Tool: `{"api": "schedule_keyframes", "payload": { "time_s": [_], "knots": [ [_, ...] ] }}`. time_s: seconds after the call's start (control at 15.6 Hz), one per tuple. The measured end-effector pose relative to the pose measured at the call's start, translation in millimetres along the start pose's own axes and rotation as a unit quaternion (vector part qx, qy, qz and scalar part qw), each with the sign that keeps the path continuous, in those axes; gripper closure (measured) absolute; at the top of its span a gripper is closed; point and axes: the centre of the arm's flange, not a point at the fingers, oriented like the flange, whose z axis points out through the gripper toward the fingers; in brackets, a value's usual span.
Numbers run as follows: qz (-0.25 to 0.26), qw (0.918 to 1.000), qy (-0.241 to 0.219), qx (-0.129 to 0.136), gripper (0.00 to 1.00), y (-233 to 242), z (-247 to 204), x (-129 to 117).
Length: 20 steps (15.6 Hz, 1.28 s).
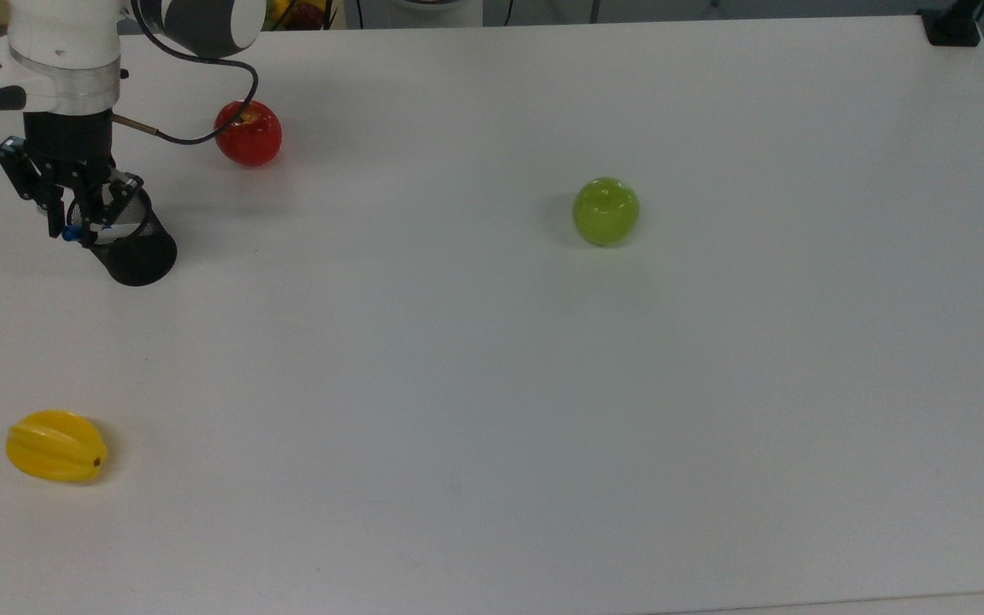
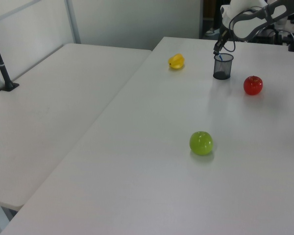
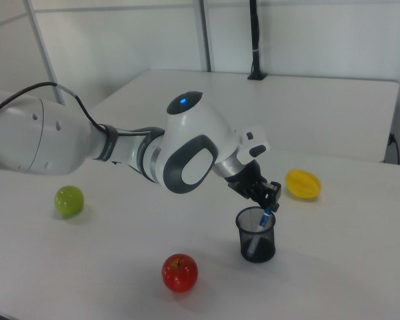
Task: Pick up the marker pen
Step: 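Lift the marker up out of the pen cup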
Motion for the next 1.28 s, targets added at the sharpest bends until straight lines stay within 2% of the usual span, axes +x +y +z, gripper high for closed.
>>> {"api": "schedule_keyframes", "payload": {
  "time_s": [0.06,0.13,0.45,0.64,1.02,1.28],
  "knots": [
    [0.0,1.0,0.001,0.0,0.78,-0.3,-0.7,0.6],
    [0.0,1.0,0.002,0.0,0.82,-0.1,-1.7,1.4],
    [0.0,1.0,0.004,0.0,0.82,0.5,-3.2,2.2],
    [0.004,0.9998,0.019,-0.003,0.82,5.6,-20.3,9.8],
    [0.029,0.9957,0.087,-0.005,0.82,30.0,-106.1,30.9],
    [0.061,0.9933,0.094,0.027,0.82,33.1,-152.9,33.2]
  ]
}}
